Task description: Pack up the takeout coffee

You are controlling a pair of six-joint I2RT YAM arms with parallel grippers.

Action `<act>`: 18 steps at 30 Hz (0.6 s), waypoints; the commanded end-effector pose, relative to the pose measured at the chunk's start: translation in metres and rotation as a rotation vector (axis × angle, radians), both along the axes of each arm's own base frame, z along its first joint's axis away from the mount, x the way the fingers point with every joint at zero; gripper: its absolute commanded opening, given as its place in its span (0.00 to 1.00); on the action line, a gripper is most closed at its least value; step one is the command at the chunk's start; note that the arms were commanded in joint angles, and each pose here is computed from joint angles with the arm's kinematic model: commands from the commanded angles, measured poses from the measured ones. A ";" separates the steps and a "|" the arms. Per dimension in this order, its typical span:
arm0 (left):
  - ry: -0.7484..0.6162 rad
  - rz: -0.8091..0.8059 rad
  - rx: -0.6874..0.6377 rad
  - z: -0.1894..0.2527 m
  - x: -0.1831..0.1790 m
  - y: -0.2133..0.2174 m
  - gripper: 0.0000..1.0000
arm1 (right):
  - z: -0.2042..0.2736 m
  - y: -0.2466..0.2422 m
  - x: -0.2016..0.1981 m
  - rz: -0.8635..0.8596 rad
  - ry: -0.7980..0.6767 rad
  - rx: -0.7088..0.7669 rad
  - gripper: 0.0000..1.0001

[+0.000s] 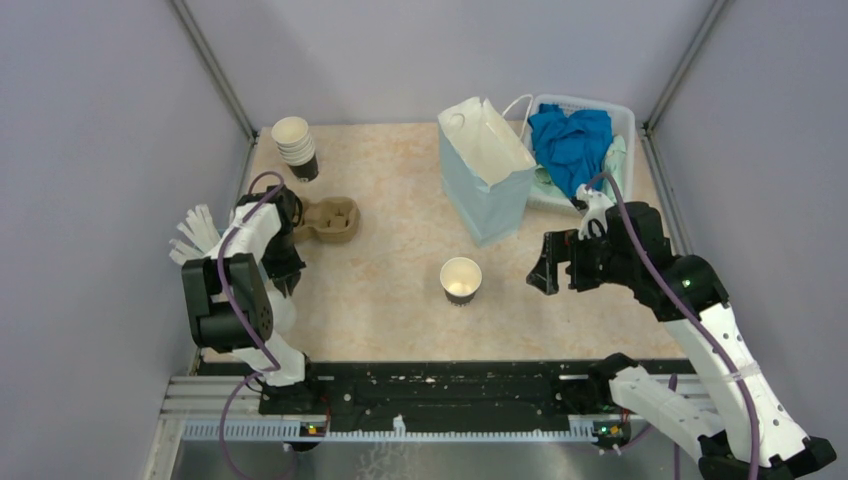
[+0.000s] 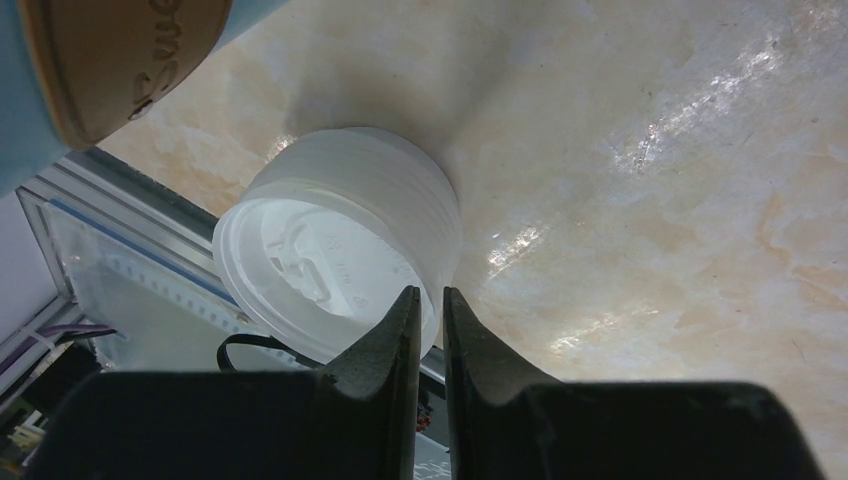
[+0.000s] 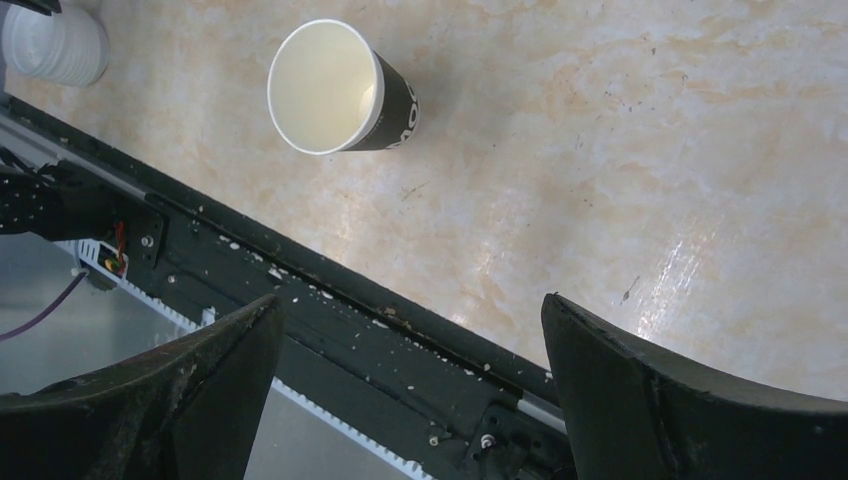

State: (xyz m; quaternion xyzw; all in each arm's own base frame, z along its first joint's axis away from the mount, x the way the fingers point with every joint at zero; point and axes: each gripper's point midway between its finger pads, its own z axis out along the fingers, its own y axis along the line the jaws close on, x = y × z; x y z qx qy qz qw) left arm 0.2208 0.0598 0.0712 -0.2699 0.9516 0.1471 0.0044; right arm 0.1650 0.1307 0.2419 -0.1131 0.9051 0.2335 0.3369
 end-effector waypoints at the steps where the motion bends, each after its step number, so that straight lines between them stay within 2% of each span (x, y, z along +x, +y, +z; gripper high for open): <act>1: 0.020 0.003 0.005 -0.004 -0.001 0.002 0.20 | 0.008 0.001 0.004 0.010 -0.054 0.002 0.99; 14: 0.029 0.006 -0.001 -0.002 0.001 0.002 0.11 | 0.008 -0.001 0.002 0.008 -0.056 -0.001 0.99; 18: 0.029 0.010 0.007 0.001 0.000 0.003 0.01 | 0.008 -0.001 0.002 0.007 -0.057 -0.001 0.99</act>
